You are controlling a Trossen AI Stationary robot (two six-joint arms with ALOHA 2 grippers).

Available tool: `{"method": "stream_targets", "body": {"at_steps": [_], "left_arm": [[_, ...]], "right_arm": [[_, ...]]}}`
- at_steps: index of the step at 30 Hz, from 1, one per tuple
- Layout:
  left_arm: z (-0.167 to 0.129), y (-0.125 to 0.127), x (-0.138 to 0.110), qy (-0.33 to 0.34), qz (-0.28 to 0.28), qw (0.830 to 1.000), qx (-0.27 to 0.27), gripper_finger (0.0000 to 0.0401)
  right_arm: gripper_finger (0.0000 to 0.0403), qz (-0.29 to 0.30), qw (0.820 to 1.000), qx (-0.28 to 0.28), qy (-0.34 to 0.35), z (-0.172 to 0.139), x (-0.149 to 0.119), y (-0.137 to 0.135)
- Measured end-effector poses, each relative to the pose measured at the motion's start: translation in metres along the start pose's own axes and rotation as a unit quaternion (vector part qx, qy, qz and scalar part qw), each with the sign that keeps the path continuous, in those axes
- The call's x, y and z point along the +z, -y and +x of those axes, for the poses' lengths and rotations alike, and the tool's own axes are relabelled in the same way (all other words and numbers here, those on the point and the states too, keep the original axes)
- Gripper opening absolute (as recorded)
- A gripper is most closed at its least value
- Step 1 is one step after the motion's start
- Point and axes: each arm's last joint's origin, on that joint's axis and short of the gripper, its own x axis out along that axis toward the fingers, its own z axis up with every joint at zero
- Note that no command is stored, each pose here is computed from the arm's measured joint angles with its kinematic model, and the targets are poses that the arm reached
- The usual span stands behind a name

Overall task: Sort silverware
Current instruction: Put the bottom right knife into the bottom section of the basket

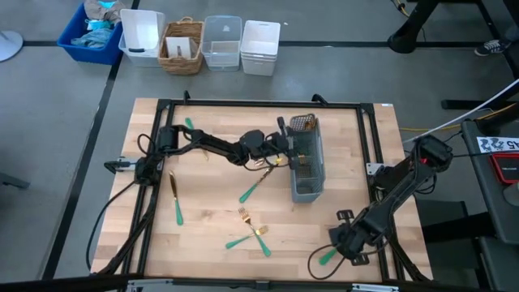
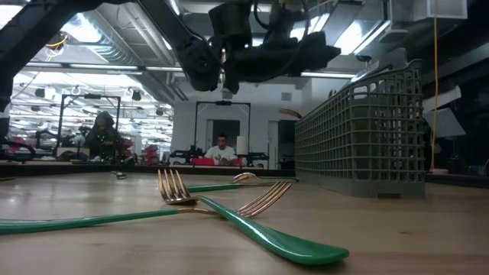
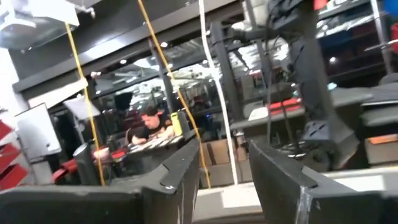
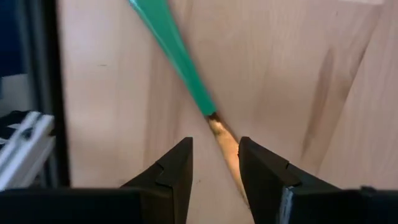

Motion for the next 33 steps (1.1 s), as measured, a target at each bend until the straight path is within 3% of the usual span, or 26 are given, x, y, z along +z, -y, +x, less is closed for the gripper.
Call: {"method": "stream_targets", "body": {"at_steps": [9, 17, 28, 33], "left_arm": [[-0.008, 0.048, 0.021, 0.032, 0.029, 0.998, -0.038, 0.0132], [-0.022, 0.097, 0.043, 0.062, -0.008, 0.994, -0.085, 0.0132], [-0.06, 0.177, 0.076, 0.069, -0.069, 0.978, -0.183, 0.0132], [-0.08, 0.206, 0.084, 0.03, -0.055, 0.983, -0.171, 0.0132]], "right_arm": [[0.0129, 0.005, 0.999, -0.026, -0.023, 0.021, 0.003, 0.001], [0.0129, 0.006, 1.0, -0.025, -0.019, 0.029, 0.008, 0.0], [0.0129, 0.003, 0.998, -0.038, 0.059, 0.03, 0.017, -0.004], [0.0129, 0.002, 0.995, -0.047, 0.092, 0.031, 0.021, -0.004]]}}
